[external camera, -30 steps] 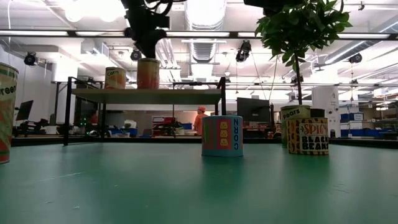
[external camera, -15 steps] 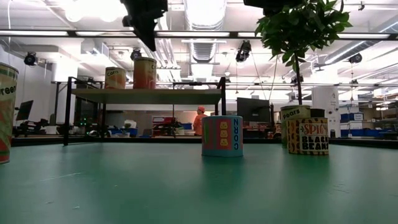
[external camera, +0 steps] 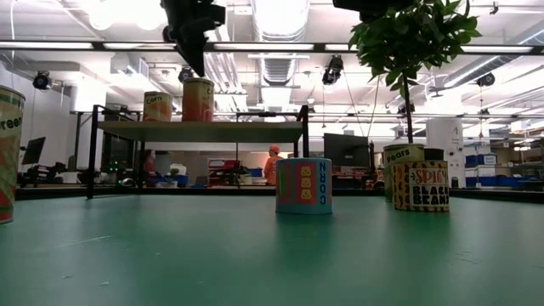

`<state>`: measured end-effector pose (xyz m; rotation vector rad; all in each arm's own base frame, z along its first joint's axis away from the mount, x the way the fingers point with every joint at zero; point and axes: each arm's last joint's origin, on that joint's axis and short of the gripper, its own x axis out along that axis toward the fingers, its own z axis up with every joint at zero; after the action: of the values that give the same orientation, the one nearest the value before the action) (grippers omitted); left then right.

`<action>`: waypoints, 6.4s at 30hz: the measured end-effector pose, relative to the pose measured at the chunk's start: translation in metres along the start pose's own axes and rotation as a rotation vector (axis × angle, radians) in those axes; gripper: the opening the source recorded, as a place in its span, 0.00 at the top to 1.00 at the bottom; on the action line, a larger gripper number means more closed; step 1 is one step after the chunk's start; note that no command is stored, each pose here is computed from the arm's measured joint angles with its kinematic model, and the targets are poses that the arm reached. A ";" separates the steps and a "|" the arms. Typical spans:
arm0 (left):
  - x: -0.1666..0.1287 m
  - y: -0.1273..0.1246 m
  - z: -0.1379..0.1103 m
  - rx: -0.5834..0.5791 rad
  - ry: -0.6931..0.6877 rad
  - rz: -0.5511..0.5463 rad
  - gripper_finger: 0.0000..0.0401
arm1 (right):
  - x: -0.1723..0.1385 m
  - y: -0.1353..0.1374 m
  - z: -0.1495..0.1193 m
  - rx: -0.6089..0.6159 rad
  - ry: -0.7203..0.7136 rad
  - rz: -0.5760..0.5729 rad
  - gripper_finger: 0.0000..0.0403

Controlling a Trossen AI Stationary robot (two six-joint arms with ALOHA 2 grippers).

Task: Pick and place cans onto a shelf
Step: Put the center orange can on the shelf aligned with the other orange can

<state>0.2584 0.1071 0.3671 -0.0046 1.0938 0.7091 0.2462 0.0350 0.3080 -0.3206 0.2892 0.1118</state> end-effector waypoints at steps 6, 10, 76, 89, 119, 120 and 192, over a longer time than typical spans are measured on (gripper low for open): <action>0.000 0.002 0.002 -0.009 -0.021 0.077 1.00 | 0.000 0.000 0.000 0.000 0.000 0.000 0.97; 0.001 0.004 0.003 -0.017 -0.029 0.105 1.00 | 0.000 0.000 0.000 0.000 0.001 0.001 0.97; -0.039 0.021 -0.056 0.079 0.072 0.083 1.00 | 0.000 0.000 -0.001 0.015 0.010 0.003 0.97; -0.027 0.025 -0.054 0.087 0.091 0.093 1.00 | 0.000 0.001 -0.002 0.014 0.020 0.006 0.97; -0.019 0.031 -0.049 0.061 0.050 0.085 1.00 | 0.000 0.001 -0.004 0.024 0.033 0.007 0.97; -0.019 0.031 -0.049 0.063 0.055 0.085 1.00 | 0.000 0.001 -0.004 0.024 0.032 0.007 0.97; -0.004 0.038 -0.051 0.007 0.092 0.090 1.00 | 0.000 0.001 -0.006 0.029 0.059 -0.021 0.97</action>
<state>0.1964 0.1179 0.3582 0.0184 1.1904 0.7914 0.2449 0.0336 0.3019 -0.2986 0.3452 0.0775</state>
